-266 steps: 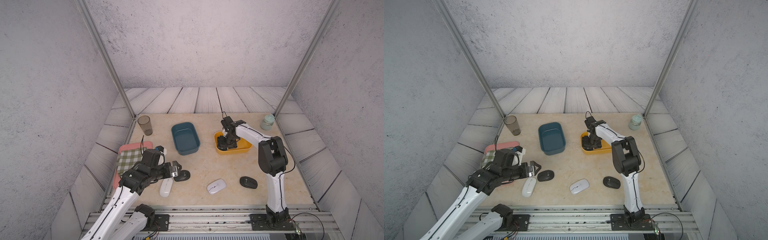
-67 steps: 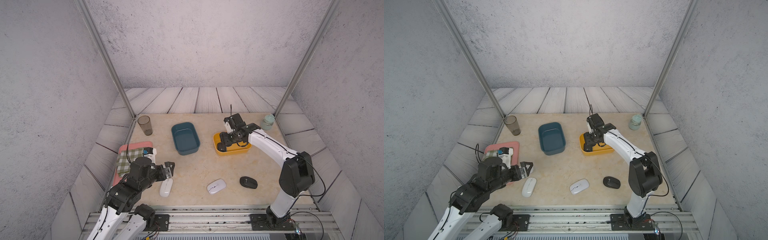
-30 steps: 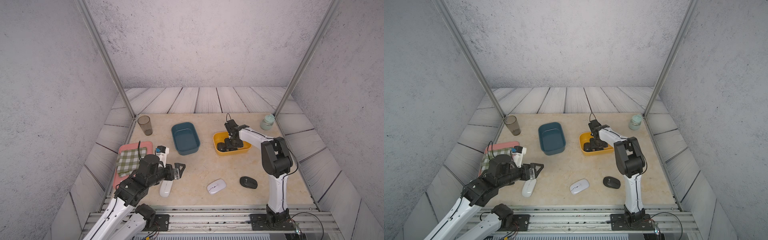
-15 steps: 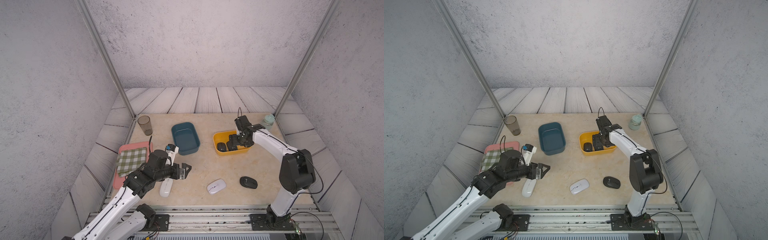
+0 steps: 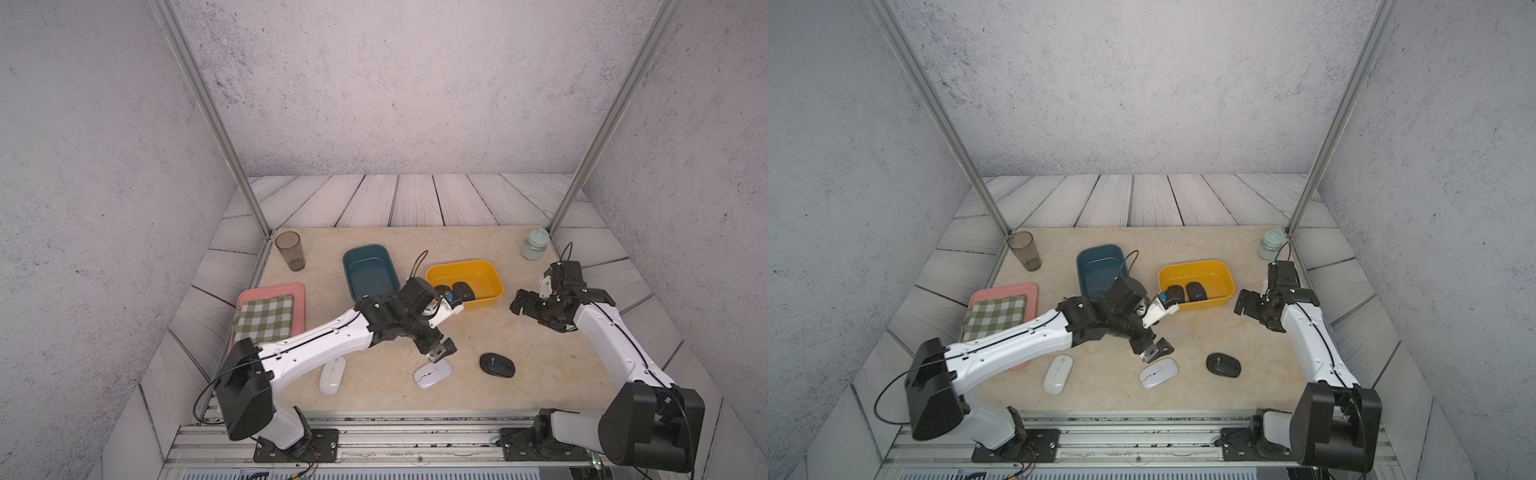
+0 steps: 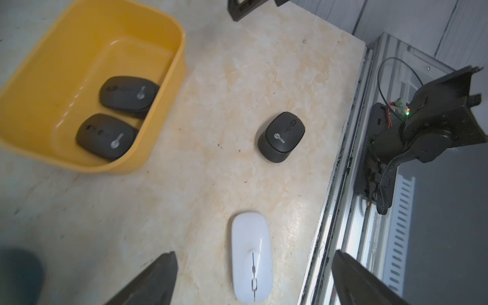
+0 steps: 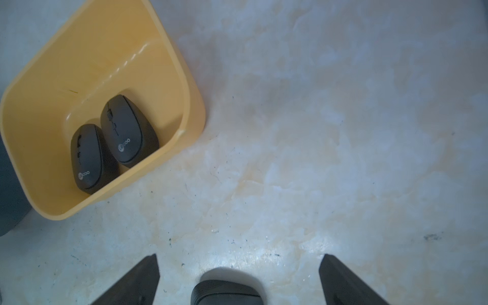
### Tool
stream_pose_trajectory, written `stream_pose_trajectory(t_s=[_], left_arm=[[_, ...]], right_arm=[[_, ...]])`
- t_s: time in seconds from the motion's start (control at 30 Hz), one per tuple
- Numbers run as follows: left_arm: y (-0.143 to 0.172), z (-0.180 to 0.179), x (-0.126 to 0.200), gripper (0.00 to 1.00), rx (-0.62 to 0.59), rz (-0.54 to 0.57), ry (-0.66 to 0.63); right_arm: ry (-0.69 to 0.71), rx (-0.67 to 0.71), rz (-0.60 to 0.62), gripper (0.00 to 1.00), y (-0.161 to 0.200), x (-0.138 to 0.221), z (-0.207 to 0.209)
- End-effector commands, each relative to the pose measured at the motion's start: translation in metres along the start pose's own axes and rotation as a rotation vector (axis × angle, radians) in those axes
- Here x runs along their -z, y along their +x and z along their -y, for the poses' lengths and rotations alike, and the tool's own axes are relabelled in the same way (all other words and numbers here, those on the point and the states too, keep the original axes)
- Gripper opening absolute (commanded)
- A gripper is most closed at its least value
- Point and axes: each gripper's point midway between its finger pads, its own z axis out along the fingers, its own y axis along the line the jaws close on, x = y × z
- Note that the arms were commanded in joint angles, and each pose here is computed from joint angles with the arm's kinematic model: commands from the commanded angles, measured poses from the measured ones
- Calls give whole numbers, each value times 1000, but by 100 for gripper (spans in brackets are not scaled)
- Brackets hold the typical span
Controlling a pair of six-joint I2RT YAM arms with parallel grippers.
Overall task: Place the mice by color into the storage box
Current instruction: Pick up the mouse from the center of the board.
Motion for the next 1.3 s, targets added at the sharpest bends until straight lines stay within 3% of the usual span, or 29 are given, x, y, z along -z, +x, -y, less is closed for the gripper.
stream_pose_trajectory(t_s=[0.0,0.23,0.63,0.93,1.27], left_arm=[[-2,18,-30,98,-203,-62,64],[-9,29,-95,98,-342,-144,164],[-8,41,-153,98,-548,-188,194],[5,40,-191,98,-559,-230,182],[-3,35,-209,98,-547,-197,145]], right_arm=[[-83,-91,27,99,-4,9,-1],[-112,-229,93,99,-15,20,23],[-155,-243,78,99,-9,11,20],[-132,-233,86,99,-4,11,25],[-135,-211,99,100,-1,13,25]])
